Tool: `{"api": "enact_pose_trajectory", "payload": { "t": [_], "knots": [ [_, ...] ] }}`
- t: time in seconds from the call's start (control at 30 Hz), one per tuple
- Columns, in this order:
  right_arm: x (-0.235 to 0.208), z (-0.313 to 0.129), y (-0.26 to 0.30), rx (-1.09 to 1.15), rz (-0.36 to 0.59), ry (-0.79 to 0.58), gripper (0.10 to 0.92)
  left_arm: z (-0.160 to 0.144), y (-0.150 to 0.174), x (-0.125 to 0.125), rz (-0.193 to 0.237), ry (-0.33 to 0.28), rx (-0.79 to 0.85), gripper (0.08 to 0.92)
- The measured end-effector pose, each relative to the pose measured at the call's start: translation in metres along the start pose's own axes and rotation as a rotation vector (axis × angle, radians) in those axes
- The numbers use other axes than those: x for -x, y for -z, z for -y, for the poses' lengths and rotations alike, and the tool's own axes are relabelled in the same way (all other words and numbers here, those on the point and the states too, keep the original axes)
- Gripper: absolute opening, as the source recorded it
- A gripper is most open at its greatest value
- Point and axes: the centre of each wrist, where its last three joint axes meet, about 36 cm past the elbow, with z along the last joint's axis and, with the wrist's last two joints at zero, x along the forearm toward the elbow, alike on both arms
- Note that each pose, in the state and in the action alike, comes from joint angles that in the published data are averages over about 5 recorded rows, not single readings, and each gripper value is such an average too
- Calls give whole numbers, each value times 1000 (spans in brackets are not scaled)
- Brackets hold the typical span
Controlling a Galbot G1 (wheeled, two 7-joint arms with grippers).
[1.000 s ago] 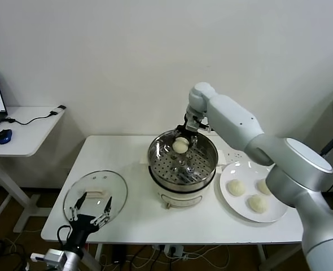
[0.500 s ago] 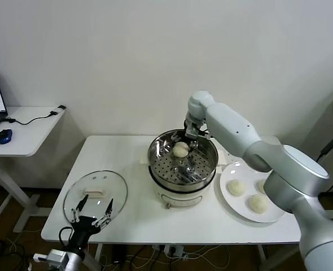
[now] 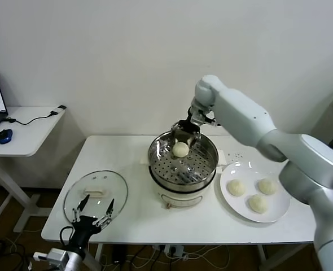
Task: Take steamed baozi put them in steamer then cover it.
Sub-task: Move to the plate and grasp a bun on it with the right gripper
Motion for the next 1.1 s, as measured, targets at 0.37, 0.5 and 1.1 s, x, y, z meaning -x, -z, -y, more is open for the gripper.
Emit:
{"api": "enact_pose_trajectory", "payload": {
  "t": [0.37, 0.5, 1.1],
  "knots": [
    [-65, -98, -5, 627, -91, -36, 823, 5, 7, 3, -35, -2, -55, 823],
    [-74, -139, -1, 854, -115, -30, 823, 7, 9, 5, -50, 8, -70, 823],
    [0, -243, 27, 1174, -151, 33, 823, 13, 6, -3, -128, 89, -52, 823]
  ]
}}
